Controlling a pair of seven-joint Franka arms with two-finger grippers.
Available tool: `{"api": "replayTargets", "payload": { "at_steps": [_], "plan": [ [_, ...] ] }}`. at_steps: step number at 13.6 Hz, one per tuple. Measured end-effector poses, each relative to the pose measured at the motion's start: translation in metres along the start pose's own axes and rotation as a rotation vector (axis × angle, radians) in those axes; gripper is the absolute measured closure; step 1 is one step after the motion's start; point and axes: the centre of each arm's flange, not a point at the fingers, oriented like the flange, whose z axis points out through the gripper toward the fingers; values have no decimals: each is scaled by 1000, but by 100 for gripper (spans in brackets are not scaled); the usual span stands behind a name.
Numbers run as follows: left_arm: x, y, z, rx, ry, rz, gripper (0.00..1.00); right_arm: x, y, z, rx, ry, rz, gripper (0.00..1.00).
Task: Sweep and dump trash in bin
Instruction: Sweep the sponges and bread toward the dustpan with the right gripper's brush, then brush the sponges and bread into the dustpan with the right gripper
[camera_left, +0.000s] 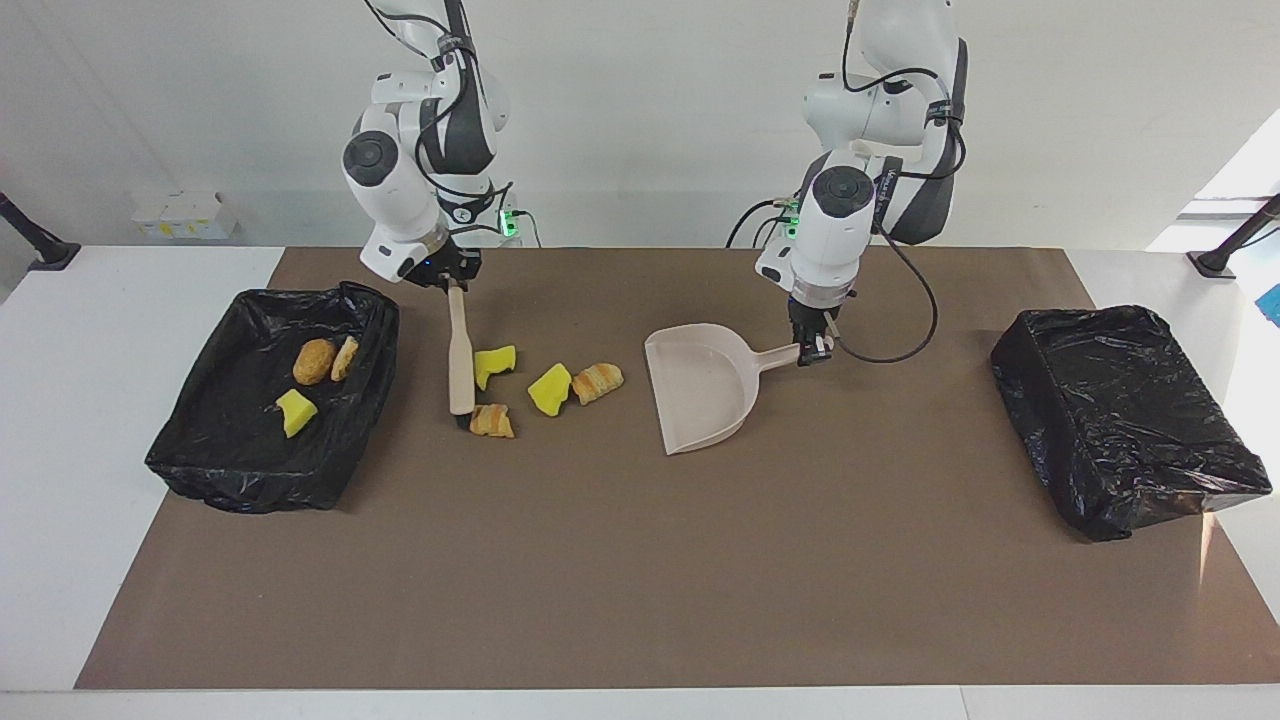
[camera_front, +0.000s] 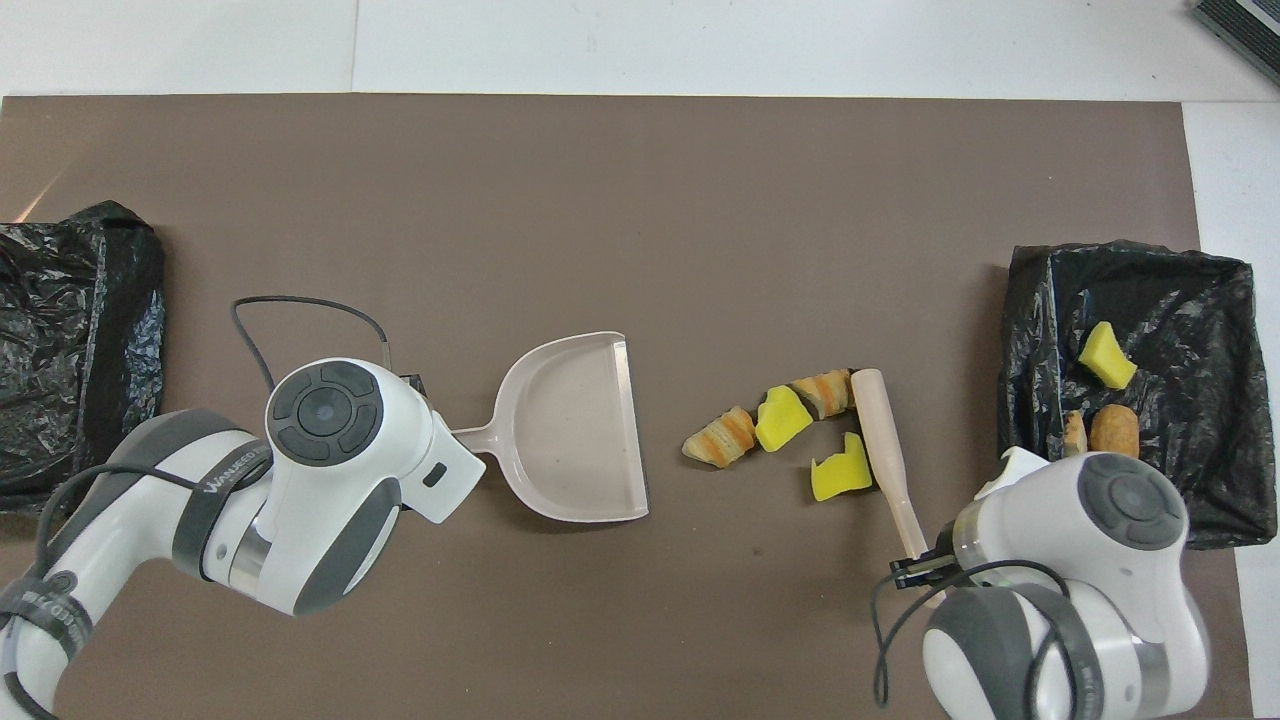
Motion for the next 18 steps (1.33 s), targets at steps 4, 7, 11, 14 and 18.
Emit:
{"api": "replayTargets", "payload": {
  "at_steps": [4,7,11,14,18],
  "plan": [
    [1,1,-1,3,-2,5,67,4,-71,-10,70,9,-75,73],
    [11,6,-3,8,-2,28,67,0,-115,-14,98,4,-65,73],
    [17,7,-5,27,9,40,67,3,-154,-29,133,20,-80,73],
    [14,3,-7,32,14,29,67,14,-163,-41,148,20,-89,73],
    [-12,-28,-20,58,31,-24,67,6,-149,-75,149,-45,-19,73]
  ]
}}
